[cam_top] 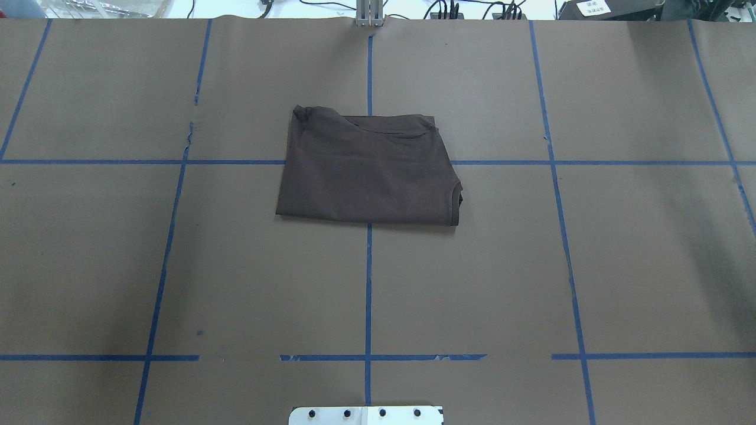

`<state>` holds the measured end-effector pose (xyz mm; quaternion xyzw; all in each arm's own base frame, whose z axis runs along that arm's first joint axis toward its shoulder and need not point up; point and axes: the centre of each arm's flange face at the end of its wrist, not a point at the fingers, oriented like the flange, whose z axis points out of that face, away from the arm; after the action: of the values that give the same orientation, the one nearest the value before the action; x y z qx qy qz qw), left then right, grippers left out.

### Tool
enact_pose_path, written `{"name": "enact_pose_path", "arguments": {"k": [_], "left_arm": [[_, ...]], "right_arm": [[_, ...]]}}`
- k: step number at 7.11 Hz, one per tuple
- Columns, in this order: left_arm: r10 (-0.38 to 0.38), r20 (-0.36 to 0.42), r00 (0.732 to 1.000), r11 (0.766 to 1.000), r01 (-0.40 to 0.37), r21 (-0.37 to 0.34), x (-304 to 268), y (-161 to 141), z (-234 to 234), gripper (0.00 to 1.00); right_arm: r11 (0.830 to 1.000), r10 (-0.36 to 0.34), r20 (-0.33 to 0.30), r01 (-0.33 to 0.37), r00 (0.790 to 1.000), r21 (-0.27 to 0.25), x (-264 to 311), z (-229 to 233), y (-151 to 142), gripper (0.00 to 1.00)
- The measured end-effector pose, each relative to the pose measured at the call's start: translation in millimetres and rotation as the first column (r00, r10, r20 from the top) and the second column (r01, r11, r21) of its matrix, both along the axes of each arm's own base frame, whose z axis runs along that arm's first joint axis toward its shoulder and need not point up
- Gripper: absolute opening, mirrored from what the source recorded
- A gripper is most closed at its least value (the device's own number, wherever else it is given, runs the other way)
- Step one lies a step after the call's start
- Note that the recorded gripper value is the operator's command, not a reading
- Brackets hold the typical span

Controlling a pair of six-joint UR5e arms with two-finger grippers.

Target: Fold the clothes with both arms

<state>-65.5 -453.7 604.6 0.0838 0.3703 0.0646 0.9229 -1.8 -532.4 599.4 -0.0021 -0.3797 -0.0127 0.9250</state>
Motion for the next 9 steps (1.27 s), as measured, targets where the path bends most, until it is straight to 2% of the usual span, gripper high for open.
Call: {"name": "enact_pose_path", "arguments": {"k": [3,6,9], "left_arm": [[0.002,-0.005,1.0,0.999,-0.002,-0.051,0,8,-3,1.0],[0.001,-0.018,1.0,0.992,-0.003,-0.128,0,33,21,1.0],[0.001,-0.09,0.996,0.993,-0.012,-0.121,4,39,17,1.0]], "right_arm": [[1.0,-0.021,0.002,0.021,1.0,0.011,2,1,4,1.0],[1.0,-0.013,0.004,0.013,1.0,0.01,6,1,5,1.0],[1.0,-0.012,-0.001,0.012,1.0,0.015,10,4,26,1.0]]}}
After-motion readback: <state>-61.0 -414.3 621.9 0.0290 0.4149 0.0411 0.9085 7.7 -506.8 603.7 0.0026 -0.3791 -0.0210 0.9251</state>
